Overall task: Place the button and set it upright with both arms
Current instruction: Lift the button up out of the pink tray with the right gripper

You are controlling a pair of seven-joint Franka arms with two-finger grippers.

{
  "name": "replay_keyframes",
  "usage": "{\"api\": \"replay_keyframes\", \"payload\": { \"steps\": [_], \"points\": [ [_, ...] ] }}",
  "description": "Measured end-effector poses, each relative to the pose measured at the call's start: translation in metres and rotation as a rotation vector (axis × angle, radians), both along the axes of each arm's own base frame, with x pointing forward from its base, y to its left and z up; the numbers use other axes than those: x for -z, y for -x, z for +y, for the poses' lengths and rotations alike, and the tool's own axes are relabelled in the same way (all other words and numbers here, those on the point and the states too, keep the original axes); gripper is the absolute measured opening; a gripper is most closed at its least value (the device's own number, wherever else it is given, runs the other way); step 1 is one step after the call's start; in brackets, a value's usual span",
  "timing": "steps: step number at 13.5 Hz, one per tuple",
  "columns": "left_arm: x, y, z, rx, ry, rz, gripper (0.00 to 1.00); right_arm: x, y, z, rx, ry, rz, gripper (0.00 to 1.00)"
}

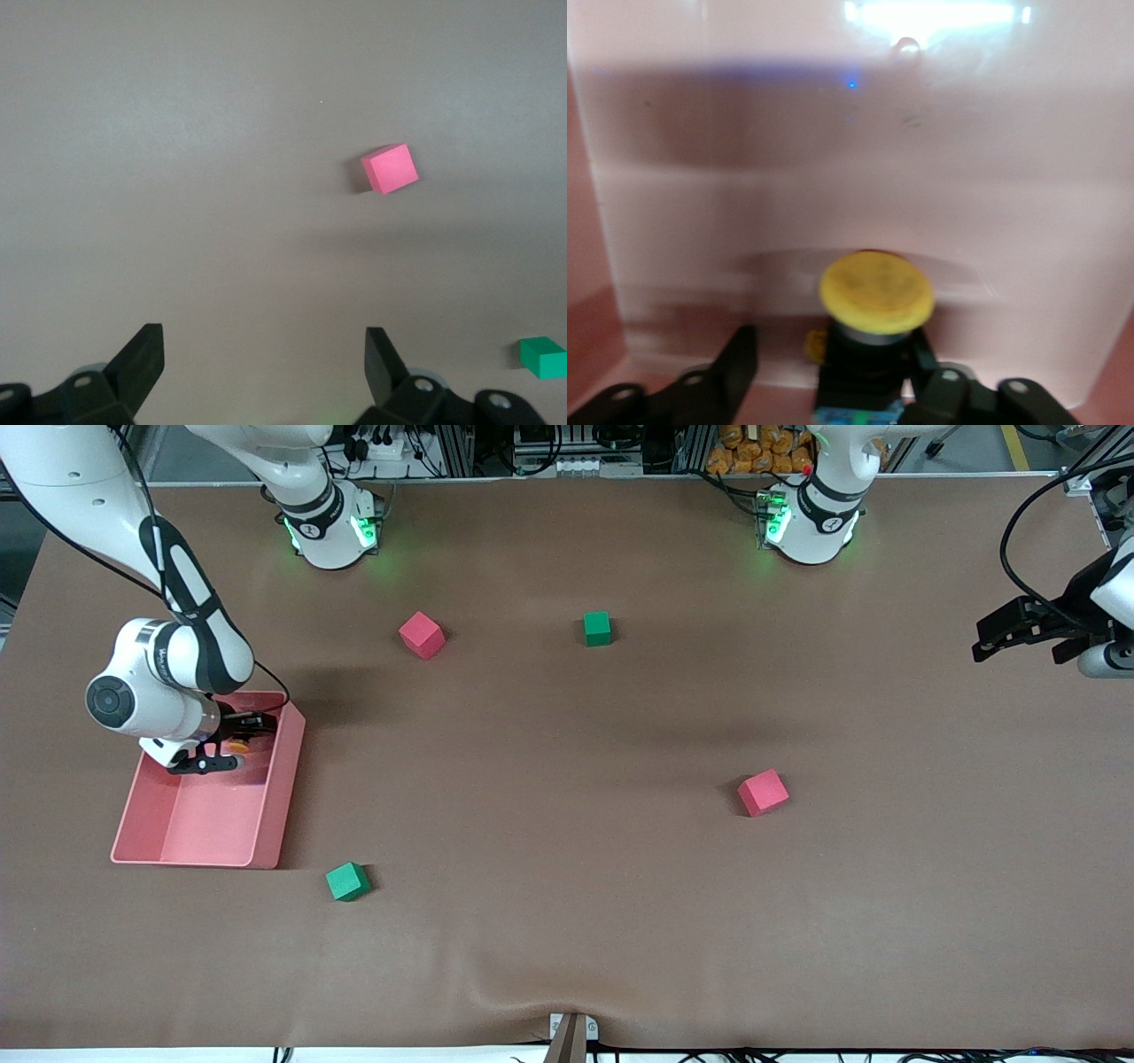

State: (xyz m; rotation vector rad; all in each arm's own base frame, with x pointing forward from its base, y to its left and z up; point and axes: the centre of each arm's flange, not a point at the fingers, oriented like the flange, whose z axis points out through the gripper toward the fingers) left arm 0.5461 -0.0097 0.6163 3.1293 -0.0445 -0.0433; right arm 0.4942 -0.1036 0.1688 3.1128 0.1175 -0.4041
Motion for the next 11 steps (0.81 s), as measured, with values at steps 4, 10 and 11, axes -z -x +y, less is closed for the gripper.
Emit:
{"api": "replay_keyframes", "payload": {
  "steps": [4,10,11],
  "points": [
    [0.000,-0.001,0.000,0.000,0.000,-0.001,1.00,-0.004,-0.003,-0.003,0.005,0.002,0.003,0.43],
    [-0.001,-0.001,0.000,0.001,0.000,-0.004,1.00,-0.028,-0.027,-0.002,-0.007,0.011,-0.059,0.43],
    [-0.001,-0.001,0.000,0.001,0.000,-0.005,1.00,-0.042,-0.037,-0.002,-0.013,0.012,-0.068,0.43]
  ]
}}
